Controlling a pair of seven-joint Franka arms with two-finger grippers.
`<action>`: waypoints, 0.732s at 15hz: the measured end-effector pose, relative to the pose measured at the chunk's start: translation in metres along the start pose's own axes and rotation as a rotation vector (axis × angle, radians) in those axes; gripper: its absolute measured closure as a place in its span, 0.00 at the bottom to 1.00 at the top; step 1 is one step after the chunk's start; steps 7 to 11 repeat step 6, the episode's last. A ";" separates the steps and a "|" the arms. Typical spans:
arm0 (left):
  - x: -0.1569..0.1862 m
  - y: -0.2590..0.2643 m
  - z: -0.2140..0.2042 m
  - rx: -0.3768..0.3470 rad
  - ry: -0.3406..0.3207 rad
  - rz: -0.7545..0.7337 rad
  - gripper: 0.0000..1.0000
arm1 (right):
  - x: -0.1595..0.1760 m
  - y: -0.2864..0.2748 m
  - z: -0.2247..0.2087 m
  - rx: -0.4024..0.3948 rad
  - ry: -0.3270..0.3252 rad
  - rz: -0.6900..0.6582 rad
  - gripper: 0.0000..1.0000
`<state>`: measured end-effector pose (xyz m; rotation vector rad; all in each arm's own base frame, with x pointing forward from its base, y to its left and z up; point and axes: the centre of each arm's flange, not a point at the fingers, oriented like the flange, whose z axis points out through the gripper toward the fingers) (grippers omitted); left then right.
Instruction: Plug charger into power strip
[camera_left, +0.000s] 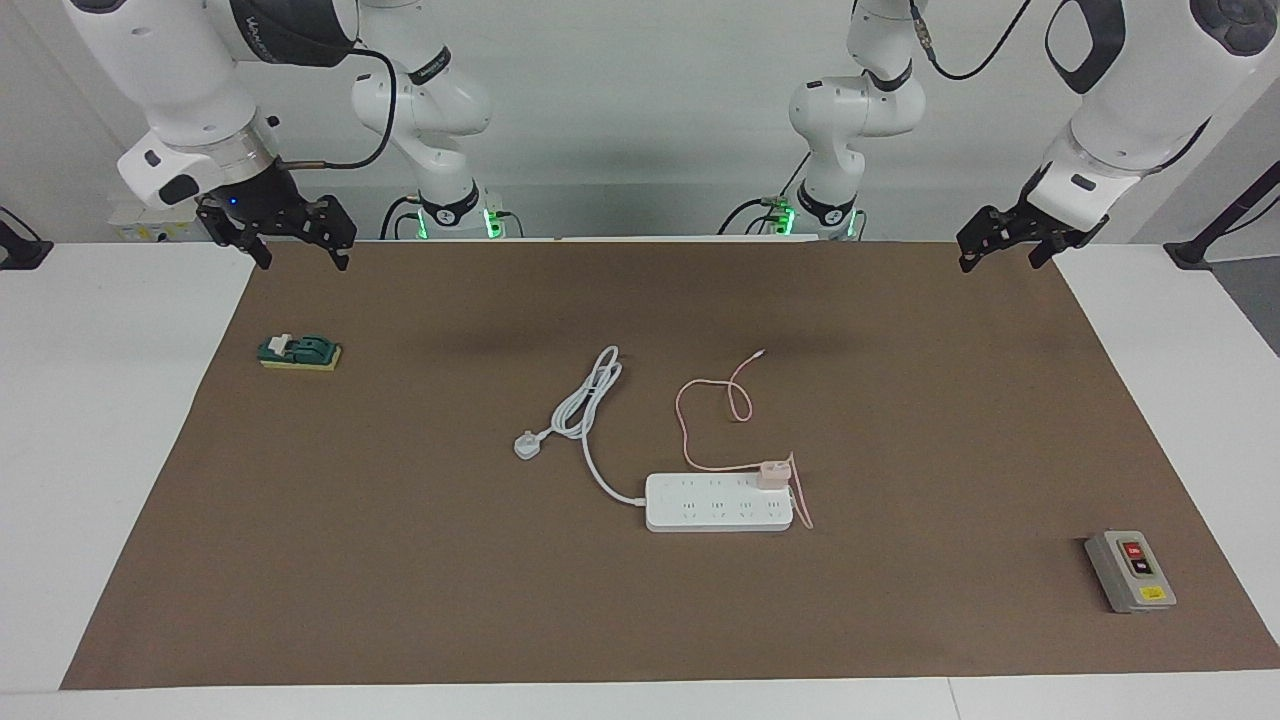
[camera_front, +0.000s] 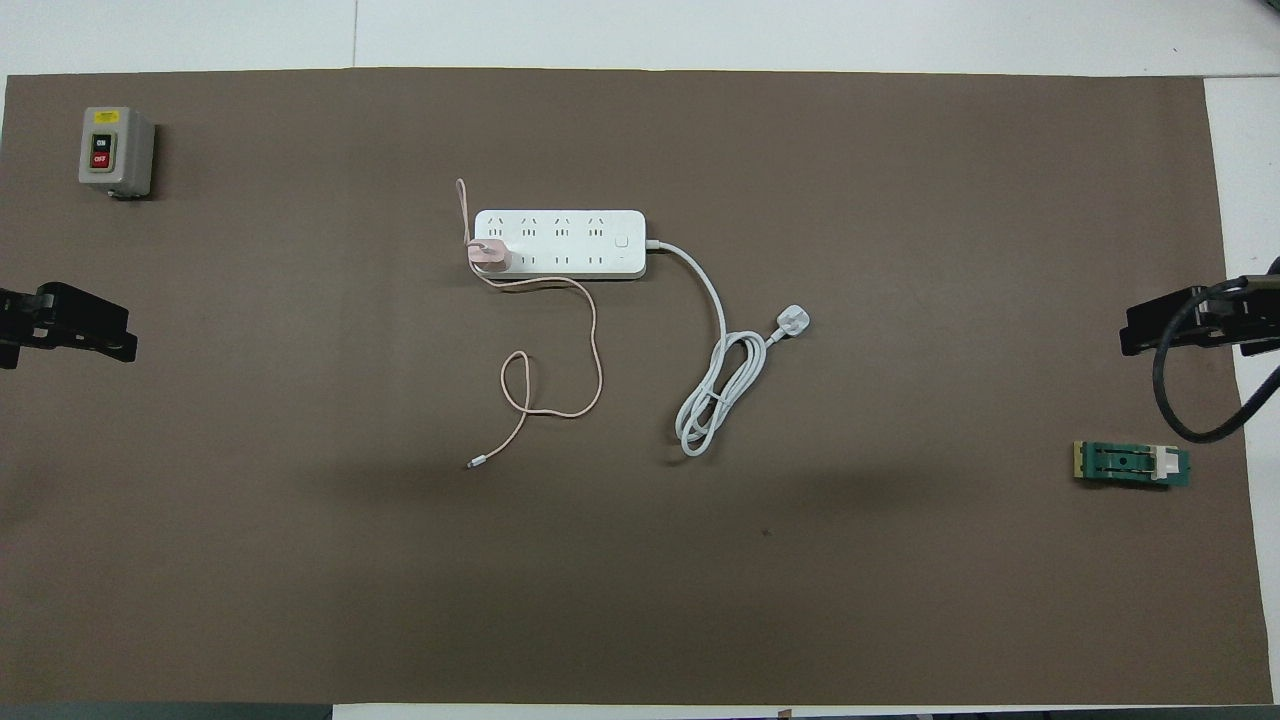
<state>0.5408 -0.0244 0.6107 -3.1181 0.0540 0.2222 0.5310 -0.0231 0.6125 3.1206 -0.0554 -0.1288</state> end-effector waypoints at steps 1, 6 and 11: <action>0.000 0.001 0.000 0.000 0.001 0.001 0.00 | 0.000 0.000 0.000 0.000 0.000 0.000 0.00; 0.001 0.001 -0.001 0.000 0.009 0.001 0.00 | 0.000 0.000 0.000 0.000 0.000 0.000 0.00; 0.001 0.001 -0.001 0.000 0.009 0.001 0.00 | 0.000 0.000 0.000 0.000 0.000 0.000 0.00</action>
